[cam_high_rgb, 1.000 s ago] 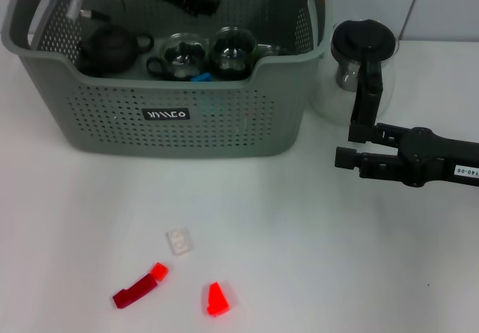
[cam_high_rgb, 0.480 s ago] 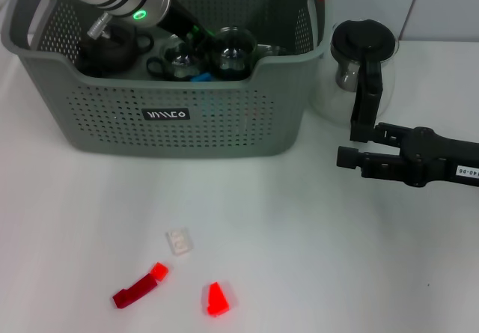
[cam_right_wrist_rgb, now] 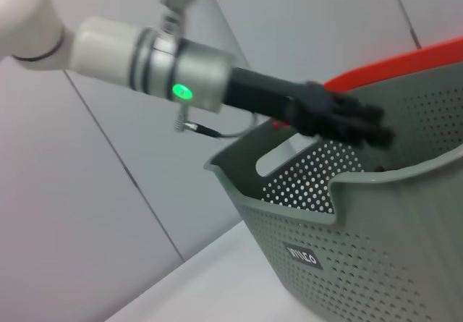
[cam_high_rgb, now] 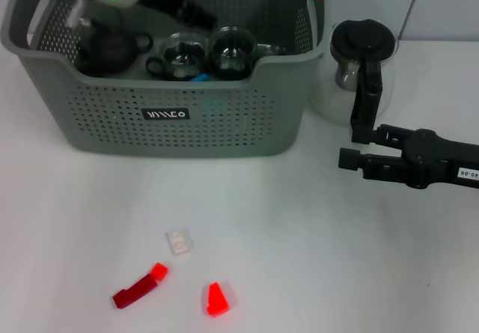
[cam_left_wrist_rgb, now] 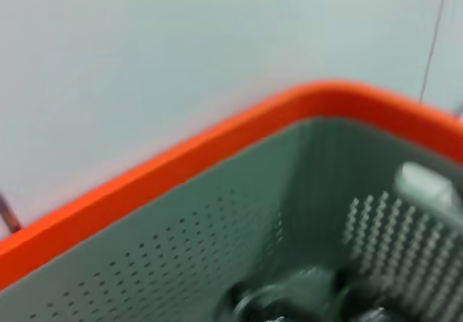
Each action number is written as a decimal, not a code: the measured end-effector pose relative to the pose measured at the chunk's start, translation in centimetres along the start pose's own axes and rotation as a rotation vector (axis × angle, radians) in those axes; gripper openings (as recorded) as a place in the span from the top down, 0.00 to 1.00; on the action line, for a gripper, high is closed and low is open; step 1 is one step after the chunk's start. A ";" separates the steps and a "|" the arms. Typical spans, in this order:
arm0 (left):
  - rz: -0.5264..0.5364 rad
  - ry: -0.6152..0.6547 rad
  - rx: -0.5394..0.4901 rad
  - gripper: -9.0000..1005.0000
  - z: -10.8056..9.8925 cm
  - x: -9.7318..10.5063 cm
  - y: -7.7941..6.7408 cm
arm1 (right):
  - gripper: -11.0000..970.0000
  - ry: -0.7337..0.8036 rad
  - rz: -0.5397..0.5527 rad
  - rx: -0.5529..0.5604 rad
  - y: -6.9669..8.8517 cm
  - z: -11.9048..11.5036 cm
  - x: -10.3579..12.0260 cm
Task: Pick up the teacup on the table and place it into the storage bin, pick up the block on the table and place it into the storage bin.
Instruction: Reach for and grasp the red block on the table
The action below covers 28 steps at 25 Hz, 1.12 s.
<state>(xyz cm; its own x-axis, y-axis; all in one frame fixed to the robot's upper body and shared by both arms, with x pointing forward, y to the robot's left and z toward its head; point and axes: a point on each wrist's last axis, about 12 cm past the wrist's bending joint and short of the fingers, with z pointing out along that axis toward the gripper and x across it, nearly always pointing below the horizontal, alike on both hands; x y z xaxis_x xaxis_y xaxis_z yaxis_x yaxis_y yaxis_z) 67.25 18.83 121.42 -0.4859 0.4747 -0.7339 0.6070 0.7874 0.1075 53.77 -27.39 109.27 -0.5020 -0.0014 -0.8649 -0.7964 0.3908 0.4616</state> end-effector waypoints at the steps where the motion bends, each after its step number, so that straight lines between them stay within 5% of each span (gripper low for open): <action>1: -0.048 -0.037 0.025 0.38 -1.1 0.2 0.3 | 0.09 0.000 0.000 0.000 0.0 0.0 0.0; 6: -0.197 -0.175 0.177 0.30 -6.2 2.4 1.5 | 0.09 -0.006 0.001 0.004 0.0 -0.1 0.0; 13: -0.158 -0.120 0.383 0.31 -10.3 7.9 2.0 | 0.09 -0.010 -0.003 0.008 -0.1 -0.2 -0.3; 19: -0.063 -0.019 0.558 0.31 -11.6 11.1 0.4 | 0.09 -0.009 -0.009 0.007 -0.2 -0.1 -0.5; 28: -0.025 0.184 0.614 0.31 -10.0 14.5 -0.9 | 0.09 -0.009 -0.010 0.014 -0.3 0.0 -0.5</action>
<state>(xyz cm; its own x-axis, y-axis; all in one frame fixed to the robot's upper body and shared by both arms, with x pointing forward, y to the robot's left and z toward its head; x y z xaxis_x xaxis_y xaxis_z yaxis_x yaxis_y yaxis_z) 53.34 28.97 117.42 -0.5712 0.5620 -0.5983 0.8174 0.4563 -0.3518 54.29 -27.50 109.60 -0.4911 0.0031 -0.8711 -0.7964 0.4036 0.4504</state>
